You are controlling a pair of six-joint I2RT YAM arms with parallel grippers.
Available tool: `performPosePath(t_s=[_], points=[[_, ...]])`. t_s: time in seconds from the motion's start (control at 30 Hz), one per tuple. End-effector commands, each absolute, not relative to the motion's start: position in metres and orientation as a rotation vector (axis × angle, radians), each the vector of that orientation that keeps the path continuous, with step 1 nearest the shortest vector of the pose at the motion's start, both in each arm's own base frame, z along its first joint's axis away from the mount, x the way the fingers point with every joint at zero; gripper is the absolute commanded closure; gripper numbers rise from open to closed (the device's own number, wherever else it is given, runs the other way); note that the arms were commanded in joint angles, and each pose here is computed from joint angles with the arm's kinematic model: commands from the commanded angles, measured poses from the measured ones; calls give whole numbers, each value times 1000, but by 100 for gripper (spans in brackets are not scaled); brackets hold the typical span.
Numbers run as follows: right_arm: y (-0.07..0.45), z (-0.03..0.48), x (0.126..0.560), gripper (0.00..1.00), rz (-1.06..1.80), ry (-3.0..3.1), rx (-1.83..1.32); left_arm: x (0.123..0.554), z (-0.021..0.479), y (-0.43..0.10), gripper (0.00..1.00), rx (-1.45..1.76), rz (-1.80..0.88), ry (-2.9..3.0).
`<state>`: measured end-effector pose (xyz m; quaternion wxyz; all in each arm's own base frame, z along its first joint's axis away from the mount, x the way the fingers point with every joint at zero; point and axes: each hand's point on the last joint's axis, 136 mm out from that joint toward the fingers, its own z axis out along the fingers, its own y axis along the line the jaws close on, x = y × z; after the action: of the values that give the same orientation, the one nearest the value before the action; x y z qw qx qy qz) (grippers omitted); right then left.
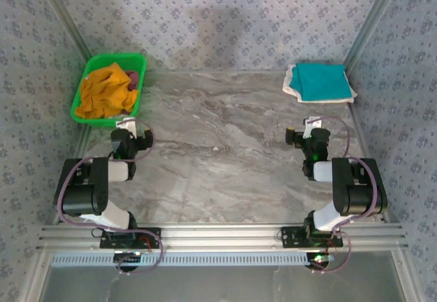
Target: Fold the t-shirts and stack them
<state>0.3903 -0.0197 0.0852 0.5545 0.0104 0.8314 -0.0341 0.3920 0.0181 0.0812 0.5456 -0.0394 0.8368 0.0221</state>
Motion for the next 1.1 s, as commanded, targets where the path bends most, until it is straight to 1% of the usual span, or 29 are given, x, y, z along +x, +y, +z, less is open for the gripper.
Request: performPosePath(t_s=[0.0, 0.57, 0.63, 0.67, 0.7, 0.73, 0.77, 0.8, 0.83, 0.87, 0.9, 0.93, 1.0, 1.07], points=[[-19, 84, 392, 0, -72, 1973, 34, 399, 88, 14, 0, -70, 35, 1969], [-17, 88, 391, 0, -49, 1960, 26, 398, 91, 15, 0, -75, 8, 1958], [-17, 108, 389, 0, -91, 1982, 25, 393, 112, 11, 1, -55, 77, 1923], [-24, 123, 387, 0, -138, 1990, 72, 388, 124, 3, 1, -18, 115, 1921], [-32, 141, 385, 0, -157, 1970, 162, 381, 148, -7, 2, 12, 144, 1884], [-48, 156, 380, 0, -139, 1912, 364, 374, 175, -16, 1, 15, 118, 1832], [-63, 157, 368, 0, -71, 1885, 615, 369, 197, -19, 1, -13, 77, 1788], [-63, 163, 365, 0, 77, 1868, 713, 366, 223, -13, 0, -85, 51, 1745], [-49, 182, 374, 1, 220, 1825, 604, 365, 242, -1, 1, -163, 41, 1736], [-31, 193, 381, 1, 284, 1819, 499, 366, 253, 13, 0, -235, 32, 1748], [-9, 196, 386, 1, 282, 1872, 393, 371, 263, 32, 1, -318, 15, 1769], [14, 208, 392, 2, 247, 1910, 264, 377, 267, 49, 3, -385, 3, 1800], [62, 211, 401, 0, 121, 2025, -16, 393, 266, 82, 4, -476, 49, 1873], [92, 201, 408, 0, 17, 2129, -148, 414, 254, 106, 4, -533, 83, 1987]])
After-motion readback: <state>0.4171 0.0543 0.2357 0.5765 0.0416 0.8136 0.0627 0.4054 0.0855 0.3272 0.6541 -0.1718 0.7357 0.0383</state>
